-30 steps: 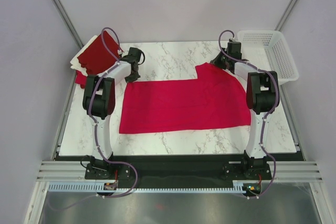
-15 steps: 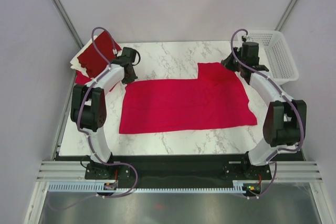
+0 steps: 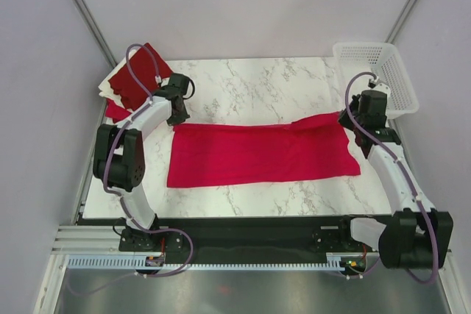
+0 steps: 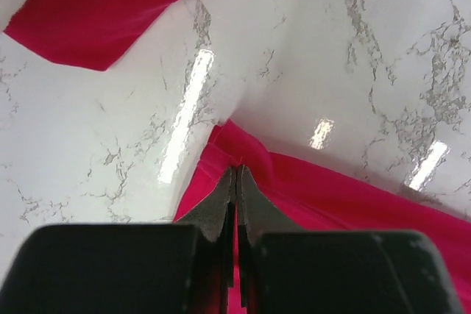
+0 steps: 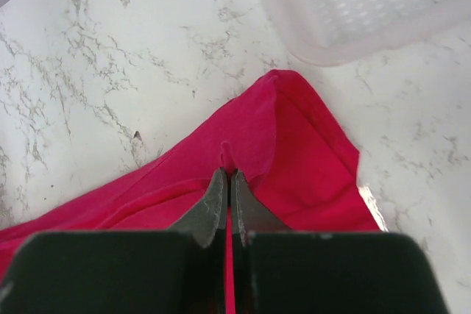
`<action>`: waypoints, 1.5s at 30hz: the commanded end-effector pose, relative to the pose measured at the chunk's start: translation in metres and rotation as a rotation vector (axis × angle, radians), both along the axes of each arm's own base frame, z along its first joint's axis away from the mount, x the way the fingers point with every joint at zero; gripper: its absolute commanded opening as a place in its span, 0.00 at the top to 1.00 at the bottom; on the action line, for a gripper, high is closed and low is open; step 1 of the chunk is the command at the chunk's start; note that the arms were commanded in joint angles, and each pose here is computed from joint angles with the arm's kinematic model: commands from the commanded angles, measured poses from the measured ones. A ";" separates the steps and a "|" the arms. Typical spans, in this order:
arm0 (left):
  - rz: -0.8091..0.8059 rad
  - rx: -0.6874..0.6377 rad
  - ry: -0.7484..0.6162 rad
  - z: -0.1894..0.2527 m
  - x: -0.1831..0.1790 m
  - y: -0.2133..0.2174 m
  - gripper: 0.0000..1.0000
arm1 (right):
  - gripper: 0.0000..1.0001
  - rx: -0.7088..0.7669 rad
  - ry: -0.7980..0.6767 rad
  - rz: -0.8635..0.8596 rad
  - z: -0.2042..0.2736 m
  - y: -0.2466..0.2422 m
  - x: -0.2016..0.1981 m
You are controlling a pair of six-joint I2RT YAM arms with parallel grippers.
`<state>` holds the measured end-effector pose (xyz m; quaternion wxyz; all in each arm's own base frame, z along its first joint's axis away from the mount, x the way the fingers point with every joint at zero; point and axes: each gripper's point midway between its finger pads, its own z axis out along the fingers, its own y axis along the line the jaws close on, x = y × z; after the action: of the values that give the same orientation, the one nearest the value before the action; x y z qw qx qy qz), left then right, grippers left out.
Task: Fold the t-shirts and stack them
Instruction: Fold the tshirt
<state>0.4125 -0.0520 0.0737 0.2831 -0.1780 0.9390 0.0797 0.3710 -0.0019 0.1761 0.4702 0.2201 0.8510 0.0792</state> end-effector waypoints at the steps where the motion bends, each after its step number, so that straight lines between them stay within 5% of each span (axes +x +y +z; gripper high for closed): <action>1: 0.018 0.046 -0.041 0.022 -0.005 0.012 0.98 | 1.00 -0.033 -0.062 -0.138 0.017 -0.021 -0.023; 28: 0.076 0.054 0.071 0.000 -0.088 0.017 0.98 | 1.00 -0.065 0.127 -0.351 -0.044 -0.048 -0.106; 30: 0.086 0.047 0.089 -0.002 -0.098 0.018 0.91 | 1.00 -0.071 0.144 -0.374 -0.050 -0.050 -0.110; 31: 0.097 0.037 0.089 -0.002 -0.105 0.018 0.75 | 1.00 -0.070 0.168 -0.378 -0.056 -0.051 -0.113; 33: 0.107 0.033 0.081 0.002 -0.111 0.020 0.45 | 0.67 -0.060 0.202 -0.384 -0.065 -0.049 -0.115; 35: 0.109 0.027 0.051 0.013 -0.113 0.021 0.20 | 0.14 -0.041 0.222 -0.387 -0.069 -0.047 -0.115; 37: 0.109 0.014 0.001 0.034 -0.108 0.021 0.19 | 0.02 -0.006 0.216 -0.382 -0.068 -0.042 -0.111; 45: 0.060 -0.025 -0.042 0.055 -0.085 0.005 0.22 | 0.05 0.146 0.107 -0.258 -0.051 -0.009 -0.099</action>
<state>0.3169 -0.0401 0.1237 0.2925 -0.2110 0.9292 0.0801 0.2626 -0.0289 0.1122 0.3901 0.3683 0.8439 0.0045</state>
